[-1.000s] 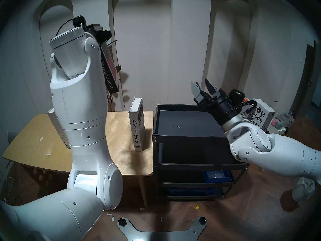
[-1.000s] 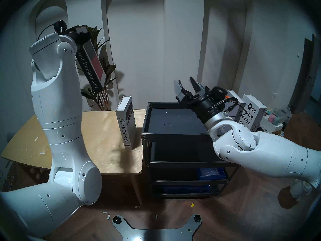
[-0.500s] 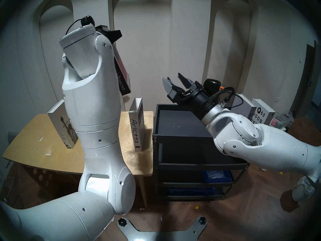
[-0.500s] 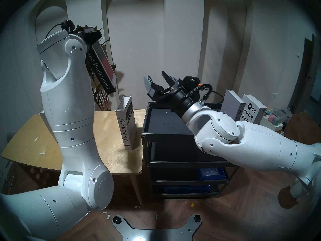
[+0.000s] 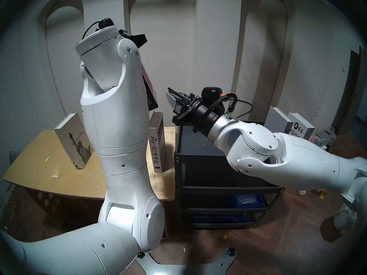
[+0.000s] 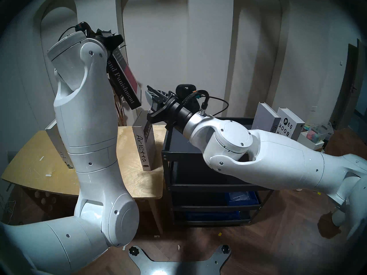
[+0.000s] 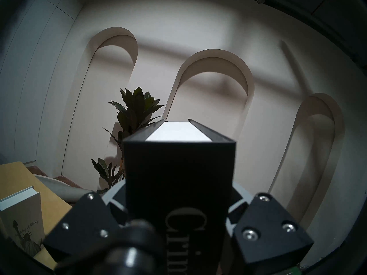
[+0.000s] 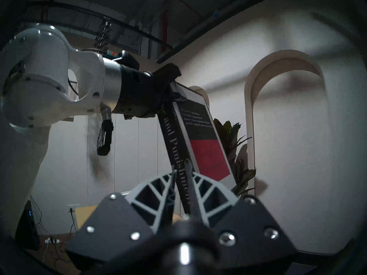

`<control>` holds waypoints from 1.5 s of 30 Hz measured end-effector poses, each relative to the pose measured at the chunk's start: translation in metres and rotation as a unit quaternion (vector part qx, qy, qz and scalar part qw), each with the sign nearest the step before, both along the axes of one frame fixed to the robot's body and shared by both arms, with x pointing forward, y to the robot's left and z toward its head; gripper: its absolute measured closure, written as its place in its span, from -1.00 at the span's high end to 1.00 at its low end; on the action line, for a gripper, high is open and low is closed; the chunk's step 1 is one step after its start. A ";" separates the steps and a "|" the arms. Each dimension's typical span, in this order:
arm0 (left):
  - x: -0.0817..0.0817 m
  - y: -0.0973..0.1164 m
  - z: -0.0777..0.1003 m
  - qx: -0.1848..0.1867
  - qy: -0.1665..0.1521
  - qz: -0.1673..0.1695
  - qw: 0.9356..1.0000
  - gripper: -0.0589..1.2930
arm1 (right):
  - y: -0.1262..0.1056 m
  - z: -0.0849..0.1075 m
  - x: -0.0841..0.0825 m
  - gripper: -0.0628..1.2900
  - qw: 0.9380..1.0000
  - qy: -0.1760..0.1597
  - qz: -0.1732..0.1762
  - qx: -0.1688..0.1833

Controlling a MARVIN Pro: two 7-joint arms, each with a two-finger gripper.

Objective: Move the books from the display table onto the shelf, standing them upright with spines facing out and tallest at one end

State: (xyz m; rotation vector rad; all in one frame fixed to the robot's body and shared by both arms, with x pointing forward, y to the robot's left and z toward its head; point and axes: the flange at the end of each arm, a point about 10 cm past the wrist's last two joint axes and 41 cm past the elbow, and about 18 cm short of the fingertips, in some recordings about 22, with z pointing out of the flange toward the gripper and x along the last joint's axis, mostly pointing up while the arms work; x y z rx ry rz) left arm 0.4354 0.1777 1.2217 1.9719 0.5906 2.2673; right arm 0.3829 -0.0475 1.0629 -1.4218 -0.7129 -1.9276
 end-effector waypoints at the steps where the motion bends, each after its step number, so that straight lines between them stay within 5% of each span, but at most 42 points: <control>1: -0.001 -0.001 0.000 -0.003 0.001 0.001 1.000 -0.15 | 0.004 0.000 0.003 0.08 1.000 -0.006 -0.004 -0.011; 3: -0.001 -0.001 0.000 -0.003 0.001 0.001 1.000 -0.15 | 0.004 0.000 0.003 0.08 1.000 -0.006 -0.004 -0.011; 4: -0.001 -0.002 -0.001 -0.004 0.001 0.001 1.000 -0.15 | 0.006 0.000 0.004 -0.31 1.000 -0.009 -0.007 -0.014; 5: -0.002 -0.002 -0.001 -0.005 0.001 0.001 1.000 -0.15 | 0.007 0.001 0.005 -0.46 1.000 -0.012 -0.009 -0.016; 7: -0.003 -0.003 -0.001 -0.009 0.002 0.002 1.000 -0.15 | 0.012 0.001 0.010 -0.48 0.999 -0.024 -0.023 -0.031; 9: -0.005 -0.005 -0.001 -0.011 0.002 0.003 1.000 -0.15 | 0.017 0.000 0.013 -0.39 0.998 -0.035 -0.033 -0.044; 10: -0.005 -0.006 -0.001 -0.012 0.001 0.003 1.000 -0.15 | 0.020 0.000 0.014 0.91 0.997 -0.040 -0.037 -0.050; 25: -0.022 -0.012 0.001 -0.031 -0.007 0.007 0.999 -0.15 | 0.061 -0.006 0.035 0.94 0.980 -0.112 -0.102 -0.127; 35: -0.035 -0.014 0.000 -0.039 -0.014 0.008 0.999 -0.15 | 0.084 0.008 0.054 0.94 0.969 -0.147 -0.142 -0.136; 45: -0.042 -0.012 -0.002 -0.039 -0.015 0.013 0.999 -0.15 | 0.102 0.015 0.059 0.94 0.965 -0.162 -0.164 -0.124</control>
